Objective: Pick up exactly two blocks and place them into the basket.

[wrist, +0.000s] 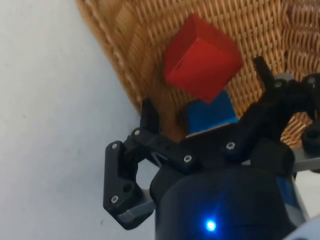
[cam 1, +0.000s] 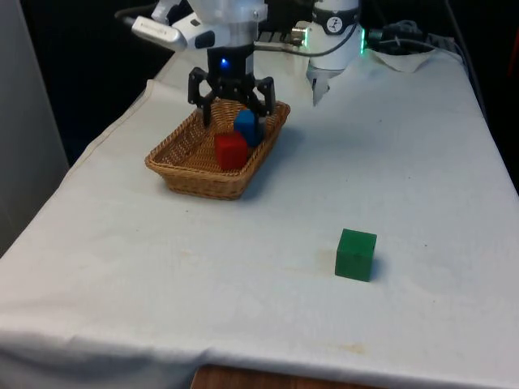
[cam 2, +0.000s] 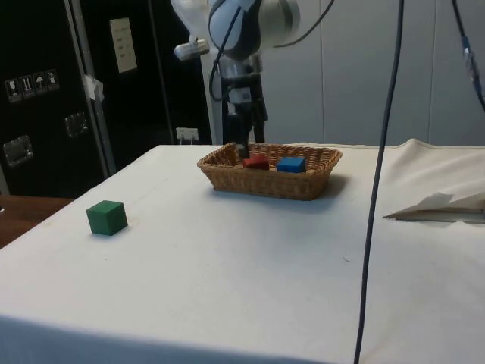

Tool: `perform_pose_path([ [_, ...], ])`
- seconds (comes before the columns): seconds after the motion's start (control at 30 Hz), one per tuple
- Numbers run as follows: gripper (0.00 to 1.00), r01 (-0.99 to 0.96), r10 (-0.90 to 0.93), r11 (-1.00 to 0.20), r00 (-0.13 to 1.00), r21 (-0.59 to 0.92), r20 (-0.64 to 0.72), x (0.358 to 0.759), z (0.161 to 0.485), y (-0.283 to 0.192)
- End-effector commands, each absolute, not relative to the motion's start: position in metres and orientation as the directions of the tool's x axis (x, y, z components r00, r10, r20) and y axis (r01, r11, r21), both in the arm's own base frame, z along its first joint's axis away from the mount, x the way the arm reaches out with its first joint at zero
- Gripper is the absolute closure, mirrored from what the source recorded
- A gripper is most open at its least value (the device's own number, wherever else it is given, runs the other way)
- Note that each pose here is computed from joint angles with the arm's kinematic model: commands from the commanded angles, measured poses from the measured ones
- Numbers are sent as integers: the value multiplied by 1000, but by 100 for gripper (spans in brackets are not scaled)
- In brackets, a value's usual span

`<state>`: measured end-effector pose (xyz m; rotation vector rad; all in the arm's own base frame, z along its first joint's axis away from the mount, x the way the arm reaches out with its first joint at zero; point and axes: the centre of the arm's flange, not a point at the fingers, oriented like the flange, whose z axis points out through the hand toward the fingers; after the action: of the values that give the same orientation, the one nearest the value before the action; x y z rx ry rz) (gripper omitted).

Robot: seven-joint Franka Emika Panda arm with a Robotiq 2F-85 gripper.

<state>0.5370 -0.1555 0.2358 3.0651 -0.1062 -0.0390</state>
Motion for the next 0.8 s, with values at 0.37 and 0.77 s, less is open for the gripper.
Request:
perform_pose_path([
  [0.37,0,-75,-74,-995,997,58,12,534,273,-117],
  [0.77,0,-64,-62,-997,997,47,46,540,291,-76],
])
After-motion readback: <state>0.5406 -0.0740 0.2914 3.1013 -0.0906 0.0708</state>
